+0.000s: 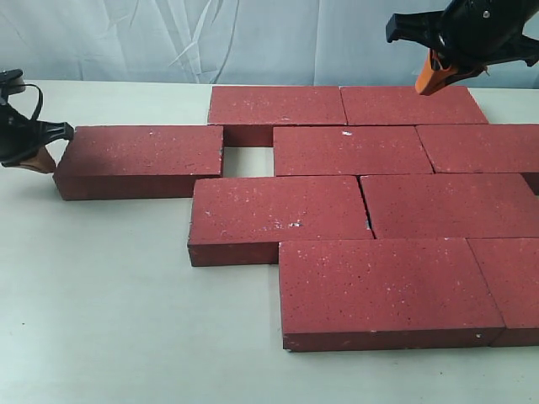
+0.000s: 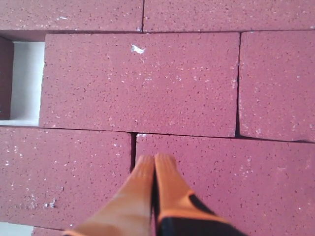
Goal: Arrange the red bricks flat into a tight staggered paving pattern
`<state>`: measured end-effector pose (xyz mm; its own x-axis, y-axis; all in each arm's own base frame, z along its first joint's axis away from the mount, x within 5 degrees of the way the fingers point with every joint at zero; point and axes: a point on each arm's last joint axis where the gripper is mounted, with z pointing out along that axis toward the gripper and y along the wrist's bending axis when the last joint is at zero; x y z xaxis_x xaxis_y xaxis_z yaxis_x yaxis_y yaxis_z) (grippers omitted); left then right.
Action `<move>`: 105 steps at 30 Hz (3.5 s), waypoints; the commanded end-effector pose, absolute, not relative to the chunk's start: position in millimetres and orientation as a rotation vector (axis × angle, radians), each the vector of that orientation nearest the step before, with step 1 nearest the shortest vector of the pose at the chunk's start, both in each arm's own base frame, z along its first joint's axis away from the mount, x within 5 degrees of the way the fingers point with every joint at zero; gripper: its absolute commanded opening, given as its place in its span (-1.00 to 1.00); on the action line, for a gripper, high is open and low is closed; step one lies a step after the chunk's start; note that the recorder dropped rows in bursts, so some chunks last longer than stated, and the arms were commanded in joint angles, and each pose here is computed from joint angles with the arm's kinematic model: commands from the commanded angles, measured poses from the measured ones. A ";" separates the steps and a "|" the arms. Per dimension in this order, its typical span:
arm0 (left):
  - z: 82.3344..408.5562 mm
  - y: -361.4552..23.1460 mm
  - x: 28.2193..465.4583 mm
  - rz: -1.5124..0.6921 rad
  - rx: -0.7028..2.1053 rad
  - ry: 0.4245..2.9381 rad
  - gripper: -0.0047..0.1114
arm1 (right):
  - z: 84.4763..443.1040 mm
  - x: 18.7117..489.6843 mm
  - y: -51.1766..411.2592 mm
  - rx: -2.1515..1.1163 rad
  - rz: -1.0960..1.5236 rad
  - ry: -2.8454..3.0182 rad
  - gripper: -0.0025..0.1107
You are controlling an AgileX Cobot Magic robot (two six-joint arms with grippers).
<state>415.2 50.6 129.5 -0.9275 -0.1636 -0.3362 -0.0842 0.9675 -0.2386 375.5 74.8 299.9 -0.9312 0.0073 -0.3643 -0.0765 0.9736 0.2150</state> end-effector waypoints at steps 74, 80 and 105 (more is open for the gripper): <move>127.7 -30.4 419.9 -0.447 0.036 2.760 -0.92 | 300.4 374.8 72.4 -0.052 0.311 2.743 -0.97; 127.1 -14.3 419.8 -0.420 0.009 2.766 -0.92 | 300.4 374.8 72.4 -0.052 0.311 2.743 -0.97; 200.3 2.7 387.8 -0.522 -0.070 2.739 -0.92 | 299.3 370.7 74.1 -0.049 0.341 2.787 -0.97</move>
